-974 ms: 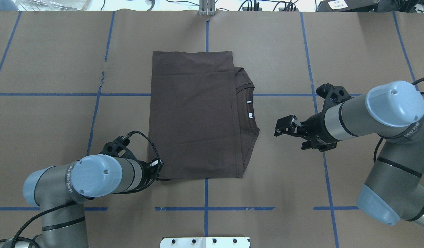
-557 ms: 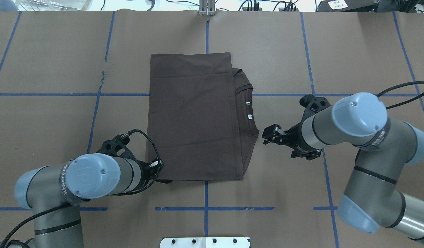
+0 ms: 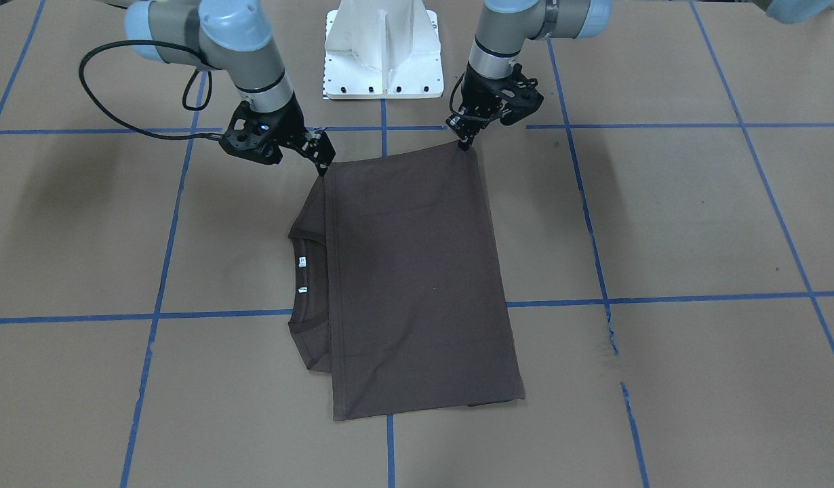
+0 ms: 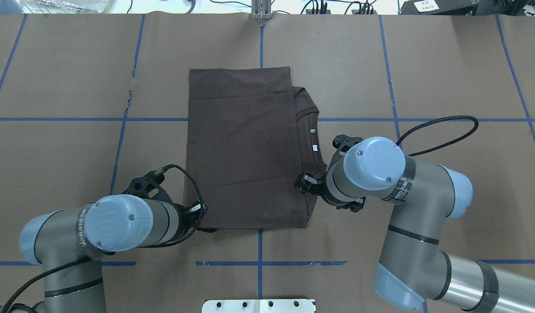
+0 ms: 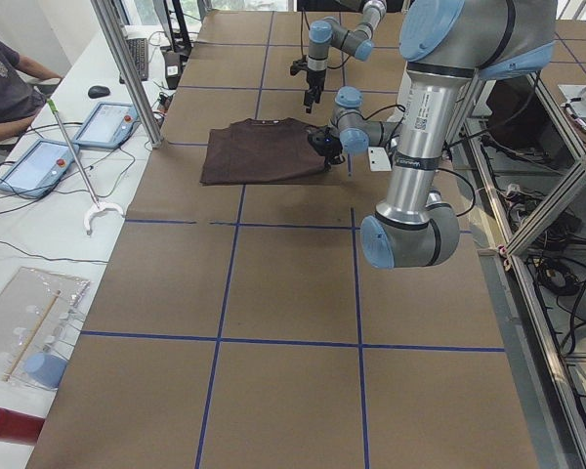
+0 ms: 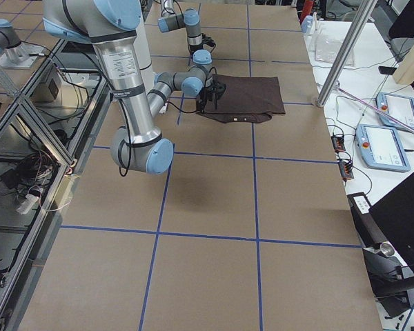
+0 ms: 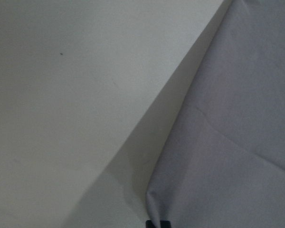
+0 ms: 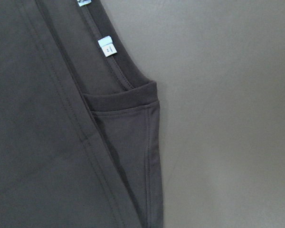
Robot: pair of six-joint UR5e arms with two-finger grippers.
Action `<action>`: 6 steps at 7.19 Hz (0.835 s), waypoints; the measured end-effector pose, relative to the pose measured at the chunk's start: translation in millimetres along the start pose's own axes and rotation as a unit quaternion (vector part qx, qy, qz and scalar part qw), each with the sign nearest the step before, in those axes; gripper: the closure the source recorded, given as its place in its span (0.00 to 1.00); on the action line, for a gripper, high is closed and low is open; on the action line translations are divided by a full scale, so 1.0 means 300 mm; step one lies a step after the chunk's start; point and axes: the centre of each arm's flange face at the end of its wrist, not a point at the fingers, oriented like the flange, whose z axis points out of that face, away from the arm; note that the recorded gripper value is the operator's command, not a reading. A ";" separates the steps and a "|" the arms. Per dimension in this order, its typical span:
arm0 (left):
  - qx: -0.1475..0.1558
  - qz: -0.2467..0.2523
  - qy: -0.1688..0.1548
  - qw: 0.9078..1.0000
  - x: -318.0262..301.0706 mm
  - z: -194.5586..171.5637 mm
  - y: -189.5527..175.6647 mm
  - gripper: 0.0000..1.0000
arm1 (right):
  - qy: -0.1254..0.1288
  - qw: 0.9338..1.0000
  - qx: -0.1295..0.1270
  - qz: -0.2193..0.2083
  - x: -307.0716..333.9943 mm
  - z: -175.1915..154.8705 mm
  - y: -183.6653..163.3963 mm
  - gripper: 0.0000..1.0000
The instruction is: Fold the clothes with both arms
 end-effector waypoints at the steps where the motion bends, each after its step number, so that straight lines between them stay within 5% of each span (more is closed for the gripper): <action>1: -0.001 0.000 0.001 1.000 0.004 -0.002 0.003 1.00 | 0.008 1.000 0.002 -0.001 -0.011 0.037 0.025 0.00; 6: -0.002 0.001 0.003 1.000 0.009 -0.009 0.006 1.00 | 0.027 0.999 -0.003 0.044 -0.076 0.143 0.101 0.00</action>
